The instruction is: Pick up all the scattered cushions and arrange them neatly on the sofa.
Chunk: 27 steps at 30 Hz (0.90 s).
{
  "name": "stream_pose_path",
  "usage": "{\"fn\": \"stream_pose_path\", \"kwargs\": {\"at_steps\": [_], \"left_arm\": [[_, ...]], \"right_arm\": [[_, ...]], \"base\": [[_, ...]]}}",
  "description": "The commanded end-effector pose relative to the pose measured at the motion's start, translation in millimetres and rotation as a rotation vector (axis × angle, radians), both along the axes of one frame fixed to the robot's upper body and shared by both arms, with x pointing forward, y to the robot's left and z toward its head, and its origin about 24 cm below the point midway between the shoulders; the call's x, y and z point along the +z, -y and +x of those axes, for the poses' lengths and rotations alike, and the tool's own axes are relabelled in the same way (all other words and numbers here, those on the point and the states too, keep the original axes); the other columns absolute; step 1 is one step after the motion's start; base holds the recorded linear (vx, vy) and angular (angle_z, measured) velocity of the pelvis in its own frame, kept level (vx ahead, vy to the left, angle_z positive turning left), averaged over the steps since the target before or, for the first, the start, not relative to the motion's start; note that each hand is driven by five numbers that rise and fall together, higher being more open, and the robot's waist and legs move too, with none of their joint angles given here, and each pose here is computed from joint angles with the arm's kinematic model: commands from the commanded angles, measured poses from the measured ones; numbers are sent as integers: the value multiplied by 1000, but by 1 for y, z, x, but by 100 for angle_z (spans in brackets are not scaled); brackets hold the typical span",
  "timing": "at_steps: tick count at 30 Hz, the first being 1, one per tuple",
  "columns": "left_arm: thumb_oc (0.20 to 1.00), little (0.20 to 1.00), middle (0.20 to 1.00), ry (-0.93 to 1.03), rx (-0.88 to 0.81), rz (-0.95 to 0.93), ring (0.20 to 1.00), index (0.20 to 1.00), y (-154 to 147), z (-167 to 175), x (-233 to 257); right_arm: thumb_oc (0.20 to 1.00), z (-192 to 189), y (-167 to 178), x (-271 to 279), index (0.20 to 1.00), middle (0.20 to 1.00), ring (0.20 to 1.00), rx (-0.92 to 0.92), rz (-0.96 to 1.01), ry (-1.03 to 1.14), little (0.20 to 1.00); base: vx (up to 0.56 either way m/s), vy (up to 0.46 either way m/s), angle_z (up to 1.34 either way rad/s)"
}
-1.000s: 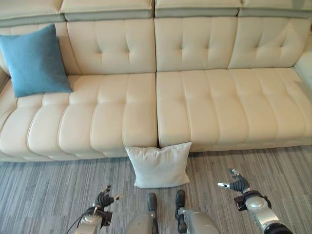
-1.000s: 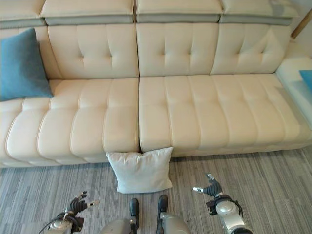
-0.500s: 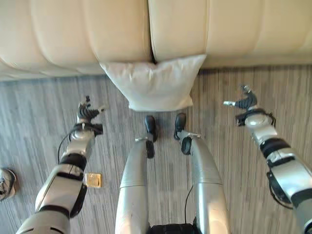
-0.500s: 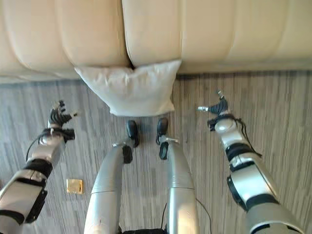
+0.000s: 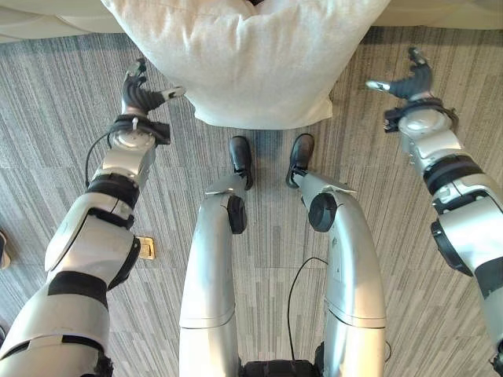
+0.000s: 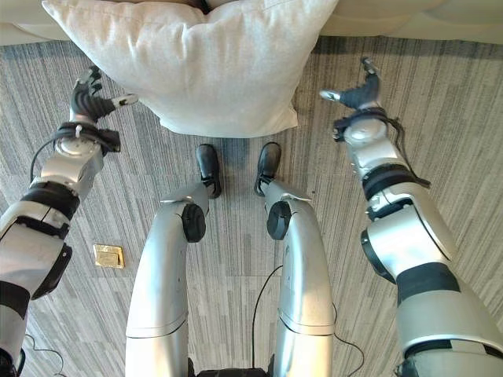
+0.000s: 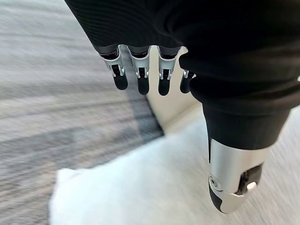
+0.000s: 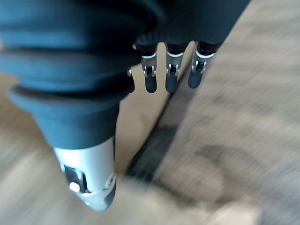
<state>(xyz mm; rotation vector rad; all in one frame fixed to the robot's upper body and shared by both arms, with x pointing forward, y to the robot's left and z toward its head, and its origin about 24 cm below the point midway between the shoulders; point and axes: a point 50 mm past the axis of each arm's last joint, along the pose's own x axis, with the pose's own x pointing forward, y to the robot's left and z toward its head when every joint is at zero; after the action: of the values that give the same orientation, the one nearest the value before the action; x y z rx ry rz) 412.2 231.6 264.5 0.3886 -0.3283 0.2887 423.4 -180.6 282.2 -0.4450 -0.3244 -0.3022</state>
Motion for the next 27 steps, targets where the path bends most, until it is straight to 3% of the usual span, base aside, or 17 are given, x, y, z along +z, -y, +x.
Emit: {"fn": "stream_pose_path", "kwargs": {"at_steps": [1, 2, 3, 4, 8, 14, 23, 27], "left_arm": [[1000, 1000, 1000, 59, -18, -9, 1000, 1000, 8, -2, -1], [671, 671, 671, 119, -84, -29, 671, 671, 27, -2, 10], [332, 332, 332, 151, -116, -41, 332, 332, 36, -3, 15], [200, 200, 200, 150, -116, -41, 200, 200, 36, -3, 14], [200, 200, 200, 263, -244, -60, 200, 200, 63, -16, 22], [200, 200, 200, 261, -294, -41, 200, 200, 76, -28, -5], [200, 200, 200, 110, -377, -129, 200, 200, 73, -82, -104], [200, 200, 200, 18, -351, -190, 200, 200, 49, -126, -148]], "right_arm": [[1000, -1, -15, -2, 1000, 1000, 1000, 48, 4, 58, 1000], [200, -4, -40, 9, 200, 200, 200, 135, 25, 113, 200], [200, -6, -47, 13, 200, 200, 200, 173, 42, 140, 200], [200, -6, -47, 12, 200, 200, 200, 173, 42, 139, 200], [200, -22, -79, 19, 200, 200, 200, 343, 83, 249, 200], [200, -37, -92, -11, 200, 200, 200, 444, 101, 255, 200], [200, -91, -58, -124, 200, 200, 200, 534, 192, 67, 200], [200, -138, -30, -161, 200, 200, 200, 571, 180, -19, 200]], "base": [[8, 11, 5], [8, 1, 5], [-1, -2, 5], [-7, 6, 6], [-14, 36, 8], [-45, 51, 1], [30, 78, -10], [234, 22, -16]]}}
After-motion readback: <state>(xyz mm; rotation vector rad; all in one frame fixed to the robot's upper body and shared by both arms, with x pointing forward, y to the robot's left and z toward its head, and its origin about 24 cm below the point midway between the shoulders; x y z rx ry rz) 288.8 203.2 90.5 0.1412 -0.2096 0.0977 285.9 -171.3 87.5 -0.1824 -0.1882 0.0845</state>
